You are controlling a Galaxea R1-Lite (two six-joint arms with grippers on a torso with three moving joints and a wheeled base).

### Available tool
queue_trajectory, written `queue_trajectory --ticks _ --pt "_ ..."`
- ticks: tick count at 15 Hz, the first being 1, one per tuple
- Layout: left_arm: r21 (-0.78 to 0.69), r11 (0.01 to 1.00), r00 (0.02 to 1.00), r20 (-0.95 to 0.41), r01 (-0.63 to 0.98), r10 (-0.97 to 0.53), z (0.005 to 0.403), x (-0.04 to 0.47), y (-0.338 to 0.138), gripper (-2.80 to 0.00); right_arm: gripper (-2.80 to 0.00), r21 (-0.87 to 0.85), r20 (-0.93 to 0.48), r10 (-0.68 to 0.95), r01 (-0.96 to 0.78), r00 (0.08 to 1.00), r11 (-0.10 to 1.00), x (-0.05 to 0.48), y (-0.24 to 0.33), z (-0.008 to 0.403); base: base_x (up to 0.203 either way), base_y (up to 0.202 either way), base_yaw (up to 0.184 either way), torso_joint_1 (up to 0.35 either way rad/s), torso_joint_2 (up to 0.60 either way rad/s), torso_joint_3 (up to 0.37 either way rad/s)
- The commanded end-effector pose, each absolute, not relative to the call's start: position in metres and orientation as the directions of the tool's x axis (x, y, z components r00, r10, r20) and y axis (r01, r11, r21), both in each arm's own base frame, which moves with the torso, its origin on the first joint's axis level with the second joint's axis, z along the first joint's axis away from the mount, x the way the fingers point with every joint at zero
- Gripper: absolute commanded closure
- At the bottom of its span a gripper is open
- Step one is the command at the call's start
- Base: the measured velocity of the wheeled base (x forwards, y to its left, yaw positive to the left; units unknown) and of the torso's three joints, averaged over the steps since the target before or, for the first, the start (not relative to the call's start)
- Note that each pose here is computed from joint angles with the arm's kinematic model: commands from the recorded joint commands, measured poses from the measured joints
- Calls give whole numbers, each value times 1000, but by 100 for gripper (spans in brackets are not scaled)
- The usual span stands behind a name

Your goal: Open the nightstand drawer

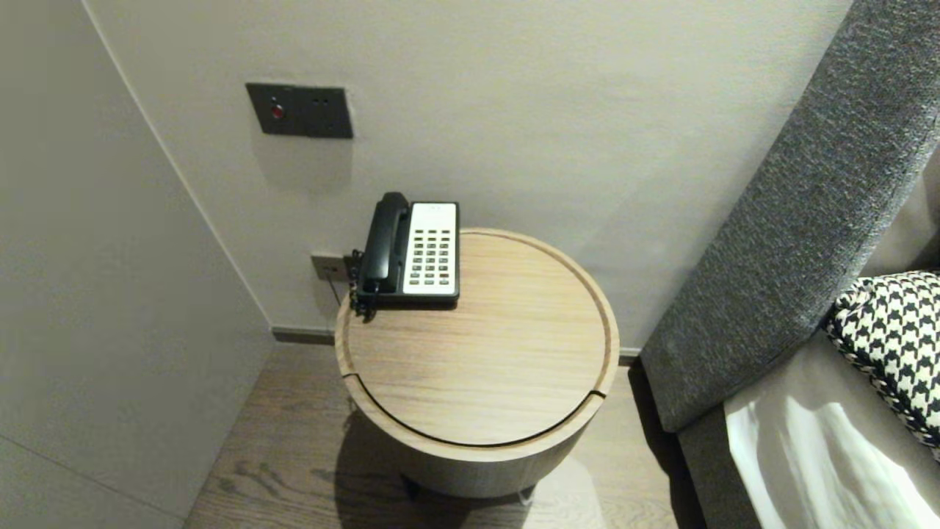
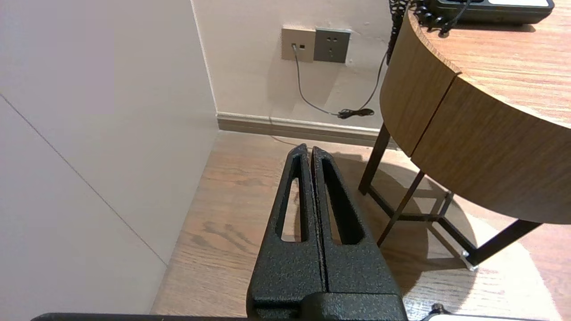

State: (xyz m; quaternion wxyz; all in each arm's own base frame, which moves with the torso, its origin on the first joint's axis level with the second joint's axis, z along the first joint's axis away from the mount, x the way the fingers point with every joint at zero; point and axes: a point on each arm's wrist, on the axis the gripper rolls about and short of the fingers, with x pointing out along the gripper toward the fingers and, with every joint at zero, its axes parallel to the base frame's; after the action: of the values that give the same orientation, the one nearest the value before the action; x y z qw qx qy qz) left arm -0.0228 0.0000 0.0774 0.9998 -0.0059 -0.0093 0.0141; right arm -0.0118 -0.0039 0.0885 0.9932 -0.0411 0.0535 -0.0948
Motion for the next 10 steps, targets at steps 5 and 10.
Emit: queue_trajectory --ticks 5,10 --pt "-13 1000 999 23 -29 29 77 -23 0 0 0 -139 51 -100 107 994 984 -24 -2 84 0 0 0 0 0 0" --pt "-13 1000 999 24 -29 29 77 -23 0 0 0 -132 23 9 -6 1000 991 -21 0 74 0 0 0 0 0 0"
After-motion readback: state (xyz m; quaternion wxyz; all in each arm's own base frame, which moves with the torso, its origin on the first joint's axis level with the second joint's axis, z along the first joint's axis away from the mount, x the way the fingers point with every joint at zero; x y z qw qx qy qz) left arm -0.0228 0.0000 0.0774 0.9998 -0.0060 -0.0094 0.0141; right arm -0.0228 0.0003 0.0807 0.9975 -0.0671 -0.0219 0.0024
